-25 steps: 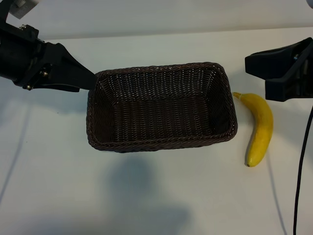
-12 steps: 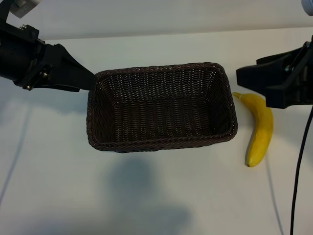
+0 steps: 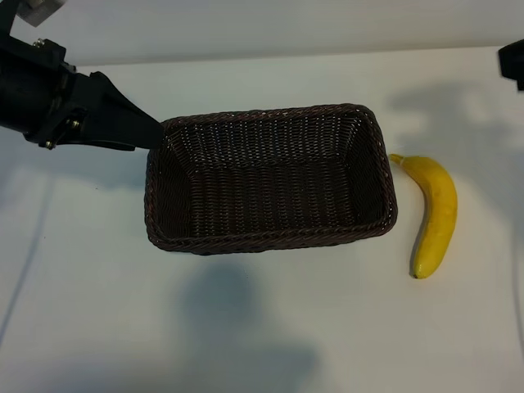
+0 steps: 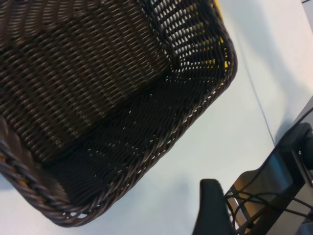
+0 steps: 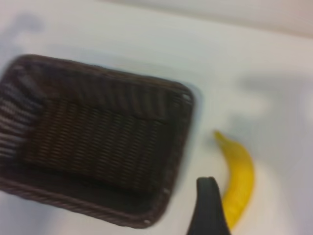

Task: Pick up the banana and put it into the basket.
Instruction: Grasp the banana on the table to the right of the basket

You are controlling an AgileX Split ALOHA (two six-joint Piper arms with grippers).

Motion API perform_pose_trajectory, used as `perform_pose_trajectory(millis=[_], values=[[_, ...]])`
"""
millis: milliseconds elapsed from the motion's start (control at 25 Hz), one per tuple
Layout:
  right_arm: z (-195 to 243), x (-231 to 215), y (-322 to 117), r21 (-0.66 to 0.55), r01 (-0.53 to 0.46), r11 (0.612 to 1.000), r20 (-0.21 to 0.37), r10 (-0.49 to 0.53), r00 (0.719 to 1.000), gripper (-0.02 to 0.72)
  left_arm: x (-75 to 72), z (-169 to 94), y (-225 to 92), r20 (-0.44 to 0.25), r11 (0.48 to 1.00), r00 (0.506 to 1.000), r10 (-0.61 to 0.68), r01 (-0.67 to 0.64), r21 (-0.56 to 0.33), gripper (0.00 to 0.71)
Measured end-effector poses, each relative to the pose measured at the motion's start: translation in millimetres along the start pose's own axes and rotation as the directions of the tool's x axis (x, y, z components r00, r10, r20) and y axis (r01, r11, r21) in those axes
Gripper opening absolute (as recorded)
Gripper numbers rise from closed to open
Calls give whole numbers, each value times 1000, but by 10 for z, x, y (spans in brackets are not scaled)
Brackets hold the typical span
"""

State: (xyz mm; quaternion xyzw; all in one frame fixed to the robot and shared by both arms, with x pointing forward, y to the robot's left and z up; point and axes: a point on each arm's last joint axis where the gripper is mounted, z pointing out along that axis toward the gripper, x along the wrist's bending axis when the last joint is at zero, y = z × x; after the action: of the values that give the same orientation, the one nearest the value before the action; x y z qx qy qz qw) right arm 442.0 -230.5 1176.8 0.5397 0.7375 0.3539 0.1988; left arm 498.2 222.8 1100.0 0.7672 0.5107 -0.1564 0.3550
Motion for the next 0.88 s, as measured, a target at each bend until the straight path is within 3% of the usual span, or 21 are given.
perform_pose_trajectory(millis=[160, 320, 520, 880], values=[[216, -261, 145, 90, -79, 993, 45, 76, 996, 522, -16, 0, 9, 18, 1000, 1000, 8, -8, -11, 516], [526, -538, 229, 166, -172, 971, 20, 172, 985, 514, -25, 0, 14, 27, 1000, 1000, 6, -5, -16, 516], [962, -878, 125, 298, -269, 916, -14, 286, 958, 473, -25, 0, 14, 27, 1000, 1000, 8, -7, -16, 516], [1463, -1071, -71, 449, -292, 844, -10, 332, 943, 443, -25, 0, 14, 27, 1000, 1000, 10, -9, -16, 516]])
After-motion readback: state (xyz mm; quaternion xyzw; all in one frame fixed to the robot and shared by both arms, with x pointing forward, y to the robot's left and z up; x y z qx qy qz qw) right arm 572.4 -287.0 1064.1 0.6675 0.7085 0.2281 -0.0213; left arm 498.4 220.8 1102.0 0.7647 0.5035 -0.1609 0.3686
